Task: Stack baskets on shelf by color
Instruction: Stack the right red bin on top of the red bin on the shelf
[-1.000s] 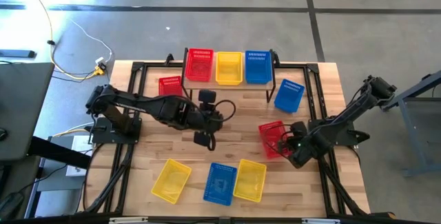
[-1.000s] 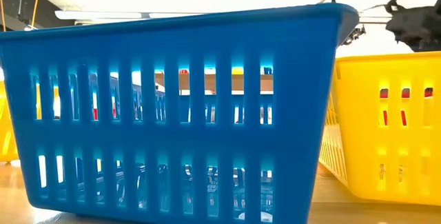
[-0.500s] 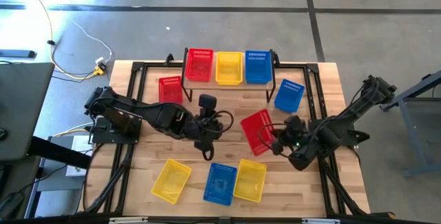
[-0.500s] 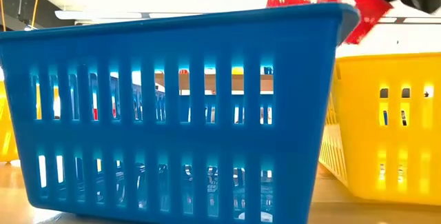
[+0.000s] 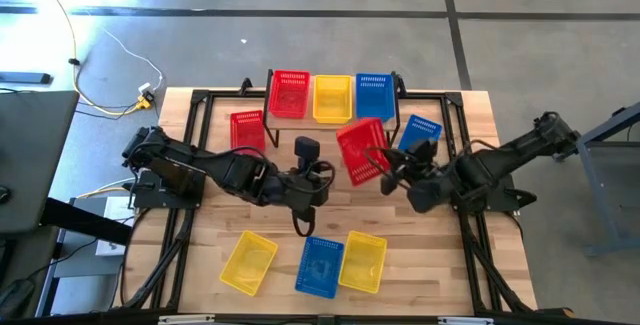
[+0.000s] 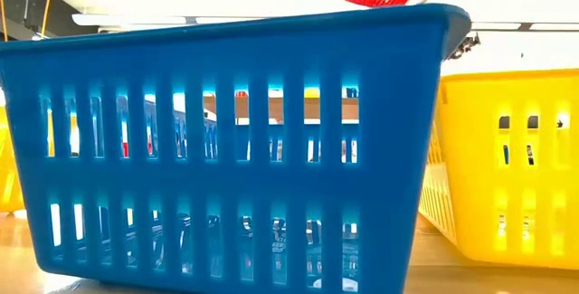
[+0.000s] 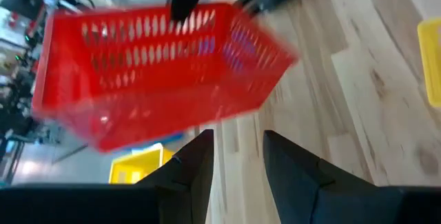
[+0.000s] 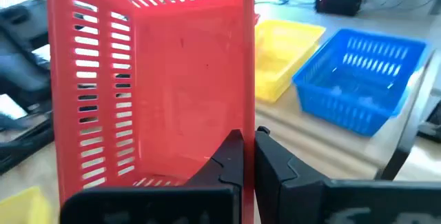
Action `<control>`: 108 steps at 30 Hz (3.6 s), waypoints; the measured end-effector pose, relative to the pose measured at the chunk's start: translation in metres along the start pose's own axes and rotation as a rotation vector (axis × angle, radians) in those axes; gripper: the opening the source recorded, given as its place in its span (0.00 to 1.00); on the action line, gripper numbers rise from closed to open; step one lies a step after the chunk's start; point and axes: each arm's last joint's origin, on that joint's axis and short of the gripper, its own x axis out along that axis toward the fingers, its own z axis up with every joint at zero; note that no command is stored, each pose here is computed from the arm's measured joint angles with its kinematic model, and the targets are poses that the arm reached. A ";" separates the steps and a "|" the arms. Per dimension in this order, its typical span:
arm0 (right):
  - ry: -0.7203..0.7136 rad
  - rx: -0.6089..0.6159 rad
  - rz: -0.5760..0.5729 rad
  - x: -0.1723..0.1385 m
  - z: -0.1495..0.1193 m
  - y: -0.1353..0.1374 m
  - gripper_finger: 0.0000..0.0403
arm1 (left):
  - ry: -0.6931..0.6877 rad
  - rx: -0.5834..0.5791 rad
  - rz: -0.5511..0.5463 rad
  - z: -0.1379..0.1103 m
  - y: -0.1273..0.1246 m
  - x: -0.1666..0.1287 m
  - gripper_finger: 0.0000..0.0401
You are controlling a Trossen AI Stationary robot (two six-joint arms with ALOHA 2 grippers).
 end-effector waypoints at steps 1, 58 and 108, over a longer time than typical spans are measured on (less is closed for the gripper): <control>-0.007 -0.004 -0.014 0.004 0.003 -0.001 0.00 | -0.012 0.000 0.002 0.001 0.000 -0.001 0.29; -0.156 -0.110 0.063 0.060 0.052 0.007 0.00 | 0.259 0.166 0.402 -0.005 -0.001 0.077 0.29; -0.216 -0.330 0.275 0.020 0.087 0.003 0.33 | 0.289 0.053 0.147 -0.032 0.023 0.052 0.00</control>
